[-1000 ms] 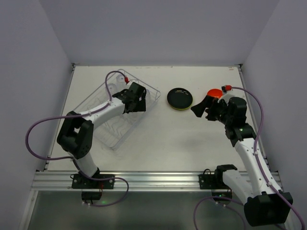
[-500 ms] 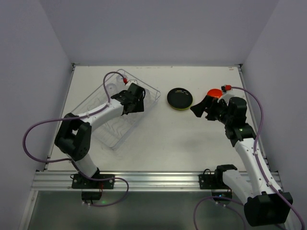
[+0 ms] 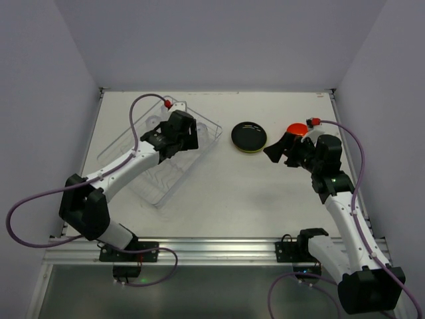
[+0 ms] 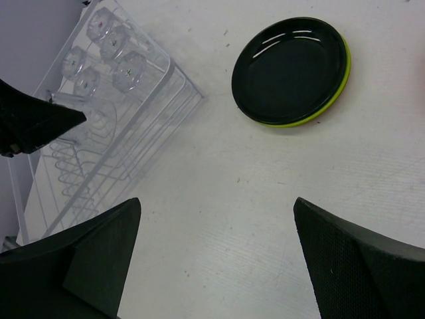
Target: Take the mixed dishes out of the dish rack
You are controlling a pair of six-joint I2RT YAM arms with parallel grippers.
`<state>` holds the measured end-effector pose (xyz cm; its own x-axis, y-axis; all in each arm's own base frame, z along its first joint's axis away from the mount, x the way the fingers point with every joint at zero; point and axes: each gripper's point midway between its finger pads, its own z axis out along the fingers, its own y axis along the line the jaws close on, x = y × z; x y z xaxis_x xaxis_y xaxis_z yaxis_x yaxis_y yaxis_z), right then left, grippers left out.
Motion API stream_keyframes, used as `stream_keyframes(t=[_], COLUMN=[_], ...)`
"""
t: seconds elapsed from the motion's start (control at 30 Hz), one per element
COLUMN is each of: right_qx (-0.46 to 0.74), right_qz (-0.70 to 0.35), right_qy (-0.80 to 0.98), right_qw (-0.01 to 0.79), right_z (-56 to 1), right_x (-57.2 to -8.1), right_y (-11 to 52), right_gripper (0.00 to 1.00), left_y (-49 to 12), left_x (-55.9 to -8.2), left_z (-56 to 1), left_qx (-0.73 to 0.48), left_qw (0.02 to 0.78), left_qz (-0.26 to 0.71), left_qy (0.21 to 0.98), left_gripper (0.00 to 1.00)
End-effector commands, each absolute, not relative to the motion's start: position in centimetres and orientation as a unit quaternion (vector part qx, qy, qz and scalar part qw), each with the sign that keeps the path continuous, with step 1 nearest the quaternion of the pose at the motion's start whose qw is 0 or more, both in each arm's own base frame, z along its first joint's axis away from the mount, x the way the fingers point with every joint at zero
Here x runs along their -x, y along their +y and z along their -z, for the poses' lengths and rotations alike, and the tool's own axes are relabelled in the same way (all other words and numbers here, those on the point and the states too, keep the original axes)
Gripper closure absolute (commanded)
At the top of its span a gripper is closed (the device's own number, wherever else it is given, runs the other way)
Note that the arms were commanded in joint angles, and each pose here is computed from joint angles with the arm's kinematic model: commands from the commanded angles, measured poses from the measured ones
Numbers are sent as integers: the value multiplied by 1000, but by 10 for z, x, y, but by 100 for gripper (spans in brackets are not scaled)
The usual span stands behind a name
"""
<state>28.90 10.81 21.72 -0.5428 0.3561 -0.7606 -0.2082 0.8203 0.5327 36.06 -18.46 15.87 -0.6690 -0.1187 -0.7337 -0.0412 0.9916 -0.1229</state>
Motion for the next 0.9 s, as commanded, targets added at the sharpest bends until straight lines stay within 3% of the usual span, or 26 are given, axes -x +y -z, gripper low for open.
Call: stream_keyframes(t=[0.0, 0.37, 0.53, 0.87], right_qx=[-30, 45, 54, 118], right_qz=[-293, -379, -426, -542], right_qy=[811, 773, 737, 679], right_qw=[506, 506, 522, 481], right_z=[-232, -266, -292, -322], right_x=[-293, -268, -247, -204], right_y=[107, 138, 147, 176], right_gripper=[1, 1, 1, 1], left_y=[-193, -221, -247, -273], left_x=[-364, -311, -280, -230], left_z=[-217, -326, -323, -387], left_qx=[27, -72, -134, -157], left_qw=[460, 541, 529, 544], left_qz=[83, 264, 358, 545], left_qy=[884, 795, 758, 618], left_gripper=[100, 100, 100, 100])
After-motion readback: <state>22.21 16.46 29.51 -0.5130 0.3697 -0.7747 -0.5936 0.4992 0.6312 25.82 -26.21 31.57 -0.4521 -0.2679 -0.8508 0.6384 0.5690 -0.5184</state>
